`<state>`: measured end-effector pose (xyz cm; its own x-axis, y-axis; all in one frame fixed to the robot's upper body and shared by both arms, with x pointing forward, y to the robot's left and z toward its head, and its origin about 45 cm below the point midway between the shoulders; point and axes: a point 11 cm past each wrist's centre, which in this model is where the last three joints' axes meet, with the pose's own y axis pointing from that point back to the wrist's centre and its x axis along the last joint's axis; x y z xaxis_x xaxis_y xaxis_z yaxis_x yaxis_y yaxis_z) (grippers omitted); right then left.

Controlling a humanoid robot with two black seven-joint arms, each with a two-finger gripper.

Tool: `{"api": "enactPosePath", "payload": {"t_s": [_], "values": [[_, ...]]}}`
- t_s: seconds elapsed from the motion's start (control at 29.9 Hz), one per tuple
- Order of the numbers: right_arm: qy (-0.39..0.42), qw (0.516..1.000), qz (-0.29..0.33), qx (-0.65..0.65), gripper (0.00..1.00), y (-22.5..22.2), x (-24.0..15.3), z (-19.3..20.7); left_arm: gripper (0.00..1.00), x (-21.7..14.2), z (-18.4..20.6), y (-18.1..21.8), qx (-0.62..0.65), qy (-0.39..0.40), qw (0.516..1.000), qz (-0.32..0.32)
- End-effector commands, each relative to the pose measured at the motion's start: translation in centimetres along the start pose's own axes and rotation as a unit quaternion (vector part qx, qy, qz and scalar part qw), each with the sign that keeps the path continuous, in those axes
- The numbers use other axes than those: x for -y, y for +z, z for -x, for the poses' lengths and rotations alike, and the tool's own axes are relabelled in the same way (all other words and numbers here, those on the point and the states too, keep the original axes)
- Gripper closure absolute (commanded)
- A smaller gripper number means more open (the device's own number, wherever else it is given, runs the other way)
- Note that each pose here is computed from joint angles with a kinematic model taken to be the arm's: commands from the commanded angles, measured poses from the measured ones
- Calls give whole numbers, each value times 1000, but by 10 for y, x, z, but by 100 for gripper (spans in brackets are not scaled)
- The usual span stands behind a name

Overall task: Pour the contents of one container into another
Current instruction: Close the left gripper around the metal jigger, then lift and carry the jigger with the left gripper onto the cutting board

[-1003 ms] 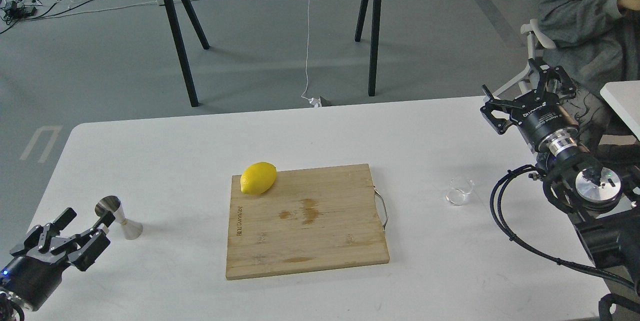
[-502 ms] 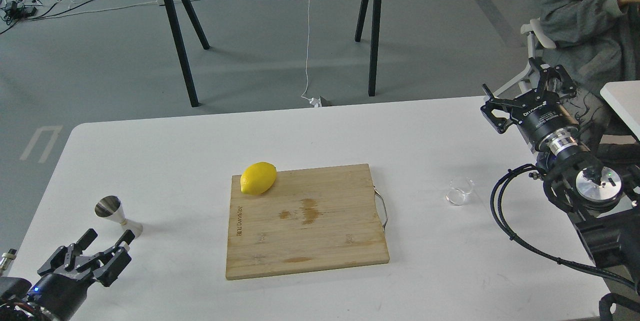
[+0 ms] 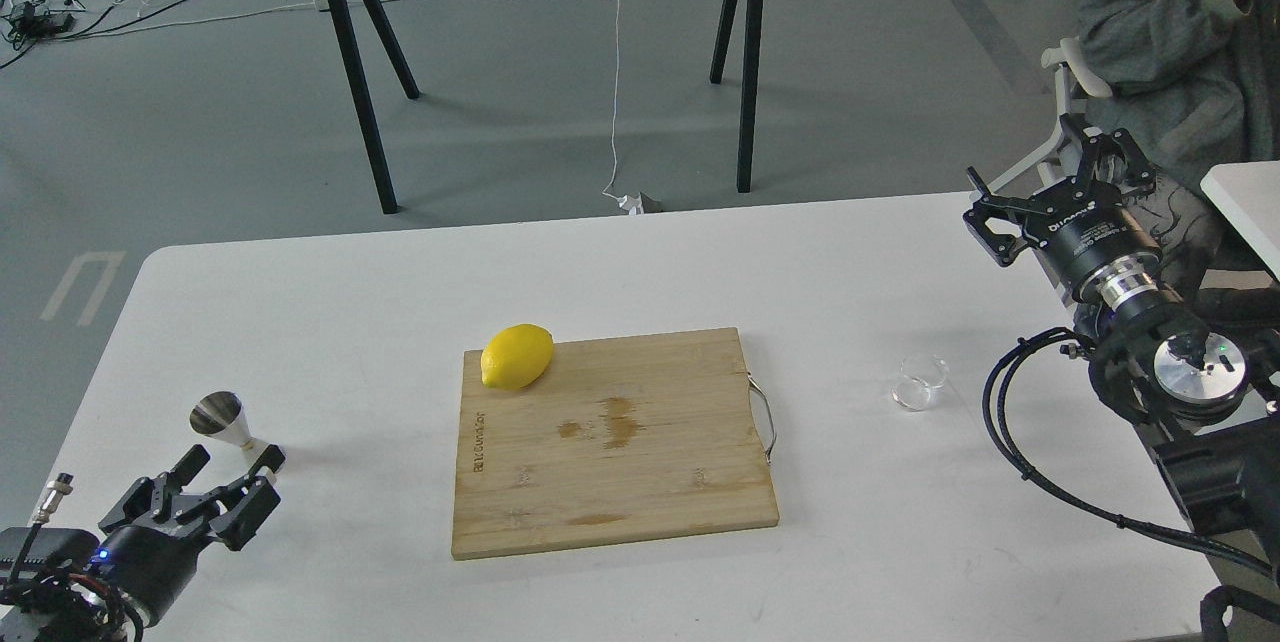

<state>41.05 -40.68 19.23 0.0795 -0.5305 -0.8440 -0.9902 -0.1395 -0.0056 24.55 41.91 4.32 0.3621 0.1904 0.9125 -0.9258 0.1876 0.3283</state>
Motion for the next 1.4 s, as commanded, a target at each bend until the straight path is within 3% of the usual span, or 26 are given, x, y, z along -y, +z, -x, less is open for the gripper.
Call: {"api": "enactPosePath", "payload": {"t_s": [0.0, 0.3, 0.47, 1.0, 1.17, 1.37], "values": [[-1, 1000, 1, 0, 1, 0, 0, 0, 3, 8, 2, 2, 1, -1, 1000, -2], [-1, 1000, 0, 0, 1, 0, 0, 0, 5, 29, 1, 1, 10, -5, 1000, -13], [0, 1000, -1, -1, 1, -1, 0, 0, 15, 34, -3, -3, 14, -3, 1000, -22], [0, 1000, -3, 1, 1, -2, 0, 0, 89, 36, -4, -15, 21, -7, 999, -46], [1, 1000, -3, 1, 1, -2, 0, 0, 98, 37, -6, -14, 23, -5, 999, -44], [1, 1000, -3, 1, 1, -2, 0, -1, 98, 53, -26, -1, 22, 21, 999, -22]]}}
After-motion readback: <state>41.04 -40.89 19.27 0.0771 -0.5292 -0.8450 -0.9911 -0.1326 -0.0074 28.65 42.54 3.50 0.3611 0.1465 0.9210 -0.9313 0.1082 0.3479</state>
